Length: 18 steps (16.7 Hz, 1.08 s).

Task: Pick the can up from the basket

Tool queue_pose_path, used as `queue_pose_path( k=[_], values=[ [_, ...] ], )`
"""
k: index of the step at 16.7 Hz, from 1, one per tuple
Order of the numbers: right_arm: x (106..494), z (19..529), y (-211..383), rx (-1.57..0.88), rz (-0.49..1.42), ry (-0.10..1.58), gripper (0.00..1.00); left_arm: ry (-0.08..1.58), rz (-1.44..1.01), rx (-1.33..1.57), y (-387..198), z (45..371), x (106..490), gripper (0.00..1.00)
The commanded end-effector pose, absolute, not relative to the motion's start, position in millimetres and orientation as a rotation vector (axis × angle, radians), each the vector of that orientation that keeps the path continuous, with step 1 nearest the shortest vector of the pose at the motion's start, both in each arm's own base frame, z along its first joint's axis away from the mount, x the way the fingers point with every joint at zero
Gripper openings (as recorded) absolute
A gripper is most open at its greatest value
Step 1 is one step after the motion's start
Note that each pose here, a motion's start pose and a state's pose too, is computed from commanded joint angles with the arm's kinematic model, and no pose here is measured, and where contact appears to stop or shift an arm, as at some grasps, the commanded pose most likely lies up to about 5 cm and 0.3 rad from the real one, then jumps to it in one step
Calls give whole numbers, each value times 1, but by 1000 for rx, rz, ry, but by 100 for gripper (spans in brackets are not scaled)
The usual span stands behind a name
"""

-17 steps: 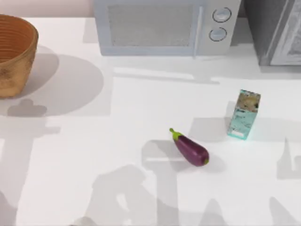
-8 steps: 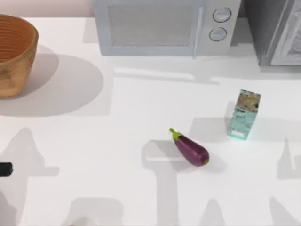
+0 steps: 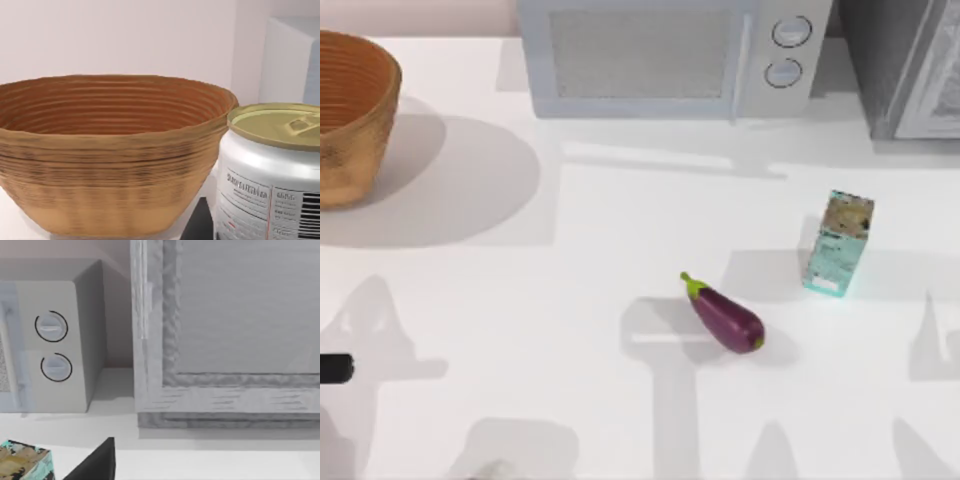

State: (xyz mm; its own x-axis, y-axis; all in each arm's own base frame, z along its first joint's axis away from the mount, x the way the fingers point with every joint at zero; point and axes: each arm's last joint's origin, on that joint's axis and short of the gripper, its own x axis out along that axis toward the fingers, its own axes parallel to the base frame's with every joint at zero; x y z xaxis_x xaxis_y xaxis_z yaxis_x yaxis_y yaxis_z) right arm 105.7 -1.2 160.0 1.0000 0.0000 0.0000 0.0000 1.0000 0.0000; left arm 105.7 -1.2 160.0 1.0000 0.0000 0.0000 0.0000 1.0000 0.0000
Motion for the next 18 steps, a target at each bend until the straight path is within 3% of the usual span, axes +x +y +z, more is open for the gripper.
queue_pose_path(
  k=[8,18],
  values=[
    [106,160,-1,0,0,0,100,-9,-132,49,-8,185,115,0],
    [106,160,-1,0,0,0,100,-70,-546,124,-33,241,176,0]
  ],
)
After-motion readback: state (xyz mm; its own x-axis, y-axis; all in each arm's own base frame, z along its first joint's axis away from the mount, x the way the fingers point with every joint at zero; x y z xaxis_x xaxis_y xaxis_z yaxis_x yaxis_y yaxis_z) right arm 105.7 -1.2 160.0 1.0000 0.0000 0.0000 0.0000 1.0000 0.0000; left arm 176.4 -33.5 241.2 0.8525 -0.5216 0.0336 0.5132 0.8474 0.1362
